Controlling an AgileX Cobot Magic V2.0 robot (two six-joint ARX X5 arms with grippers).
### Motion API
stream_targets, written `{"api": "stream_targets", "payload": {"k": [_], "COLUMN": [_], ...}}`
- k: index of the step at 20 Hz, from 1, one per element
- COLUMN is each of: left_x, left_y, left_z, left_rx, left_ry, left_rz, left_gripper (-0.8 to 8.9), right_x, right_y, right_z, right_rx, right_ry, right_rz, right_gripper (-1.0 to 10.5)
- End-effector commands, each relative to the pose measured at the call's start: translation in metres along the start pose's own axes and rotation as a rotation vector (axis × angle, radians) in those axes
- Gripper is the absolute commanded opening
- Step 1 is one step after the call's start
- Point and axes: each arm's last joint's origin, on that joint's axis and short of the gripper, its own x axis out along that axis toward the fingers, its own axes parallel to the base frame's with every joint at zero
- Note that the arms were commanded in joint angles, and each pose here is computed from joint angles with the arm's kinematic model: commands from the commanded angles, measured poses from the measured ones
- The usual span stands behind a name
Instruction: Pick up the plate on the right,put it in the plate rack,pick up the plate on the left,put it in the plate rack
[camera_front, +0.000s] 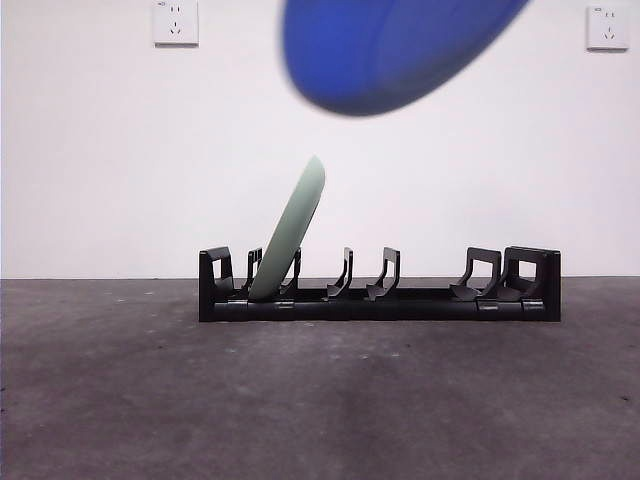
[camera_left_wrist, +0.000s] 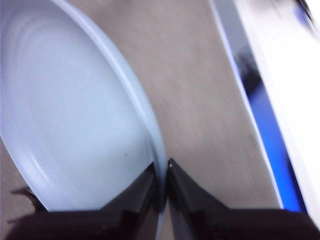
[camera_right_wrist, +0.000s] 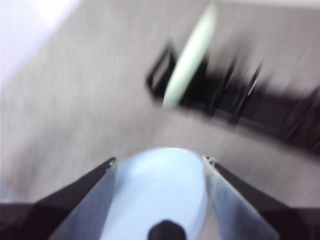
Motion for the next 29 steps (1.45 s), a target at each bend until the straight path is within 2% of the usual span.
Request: {"api": "stream_targets", "payload": {"k": [1,3,6,14,18,23,25,29], "left_x": [0.007,0.014,0.03,0.077,0.105,0.139,0.148,0.166], "left_y": [0.022,0.044,0.075,0.109,0.12,0.136,0.142,0.146], "left_z": [0.003,0.001,-0.009,-0.035,-0.049,-0.059,-0.068,-0.093], "left_rx": [-0.216,-0.343,-0.499,-0.668,-0.723,-0.743,-0.763,-0.793], "left_ry": [-0.142,-0.258,-0.378,-0.476,-0.455,-0.409,-0.371,-0.307], "left_rz": [0.08,0.141,0.232,0.333,0.339,0.362,0.409,0.414], "left_gripper": [-0.08,-0.08,-0.08,-0.08,-0.08,-0.08,-0.08,-0.08], "right_x": [-0.034,-0.06,-0.084,-0.097,-0.097,-0.096,-0.096,-0.096], "right_y": [0.007,0.012,0.015,0.015,0.015,0.014,0.014,0.014], "right_z": [0.0,-0.007,-0.023,-0.041,-0.043,-0.047,-0.05,-0.053], "right_rx": [-0.011,-0.021,-0.023,-0.031,-0.048,-0.067,-0.066,-0.078], "right_ry": [-0.104,-0.164,-0.162,-0.076,-0.048,-0.006,0.022,0.047], "right_rz": [-0.016,-0.013,-0.02,-0.03,-0.034,-0.038,-0.041,-0.042], "right_gripper": [2.9,2.9,2.9,2.9,2.9,2.8,2.8,2.8]}}
